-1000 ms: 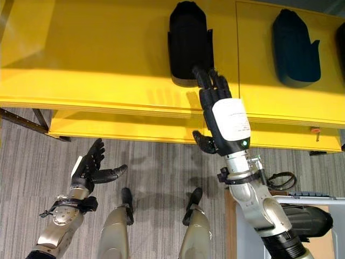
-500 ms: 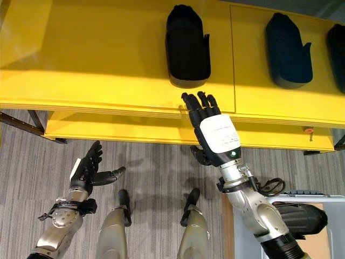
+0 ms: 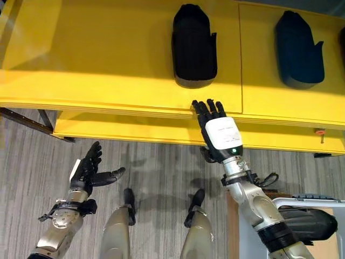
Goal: Move parts from the plastic box to the shelf.
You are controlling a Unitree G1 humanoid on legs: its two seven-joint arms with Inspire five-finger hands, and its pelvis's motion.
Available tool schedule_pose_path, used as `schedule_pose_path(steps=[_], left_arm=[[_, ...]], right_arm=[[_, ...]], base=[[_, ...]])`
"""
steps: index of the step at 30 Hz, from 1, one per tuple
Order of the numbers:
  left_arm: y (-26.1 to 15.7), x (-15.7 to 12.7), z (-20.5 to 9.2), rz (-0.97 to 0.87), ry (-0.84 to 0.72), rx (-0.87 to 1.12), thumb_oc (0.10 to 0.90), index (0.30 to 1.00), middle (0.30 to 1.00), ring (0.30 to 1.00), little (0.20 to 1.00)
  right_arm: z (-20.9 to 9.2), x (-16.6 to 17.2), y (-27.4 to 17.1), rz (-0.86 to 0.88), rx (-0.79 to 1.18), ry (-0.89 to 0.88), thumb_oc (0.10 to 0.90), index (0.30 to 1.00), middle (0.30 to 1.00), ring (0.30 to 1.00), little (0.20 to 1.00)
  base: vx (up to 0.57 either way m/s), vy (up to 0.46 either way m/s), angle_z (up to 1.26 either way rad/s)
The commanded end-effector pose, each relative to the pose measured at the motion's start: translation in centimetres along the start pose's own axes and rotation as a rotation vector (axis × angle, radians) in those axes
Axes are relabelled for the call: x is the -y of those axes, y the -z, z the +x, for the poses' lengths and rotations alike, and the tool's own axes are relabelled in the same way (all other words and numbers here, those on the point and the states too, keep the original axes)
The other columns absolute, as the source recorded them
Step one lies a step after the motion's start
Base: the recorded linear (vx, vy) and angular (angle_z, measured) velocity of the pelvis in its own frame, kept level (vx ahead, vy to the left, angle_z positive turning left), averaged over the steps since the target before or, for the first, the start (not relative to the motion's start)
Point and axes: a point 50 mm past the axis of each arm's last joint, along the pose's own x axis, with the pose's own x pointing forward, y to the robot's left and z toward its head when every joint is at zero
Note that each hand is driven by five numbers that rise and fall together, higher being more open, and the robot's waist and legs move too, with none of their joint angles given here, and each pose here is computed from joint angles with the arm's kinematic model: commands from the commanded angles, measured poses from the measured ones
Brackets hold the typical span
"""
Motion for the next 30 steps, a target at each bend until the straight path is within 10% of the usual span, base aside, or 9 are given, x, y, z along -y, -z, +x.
schedule_pose_path(steps=[1, 30], left_arm=[[-3.2, 0.1, 0.4, -0.005, 0.029, 0.19, 0.9, 1.0, 1.0, 1.0, 1.0], [-3.2, 0.2, 0.5, -0.047, 0.06, 0.184, 0.9, 1.0, 1.0, 1.0, 1.0]], right_arm=[[2.4, 3.5, -0.4, -0.058, 0.061, 0.205, 0.9, 1.0, 1.0, 1.0, 1.0], [6.5, 0.8, -0.1, 0.035, -0.027, 0.056, 0.9, 1.0, 1.0, 1.0, 1.0]], base=[[0.0, 0.0, 0.0], [0.0, 0.001, 0.01]])
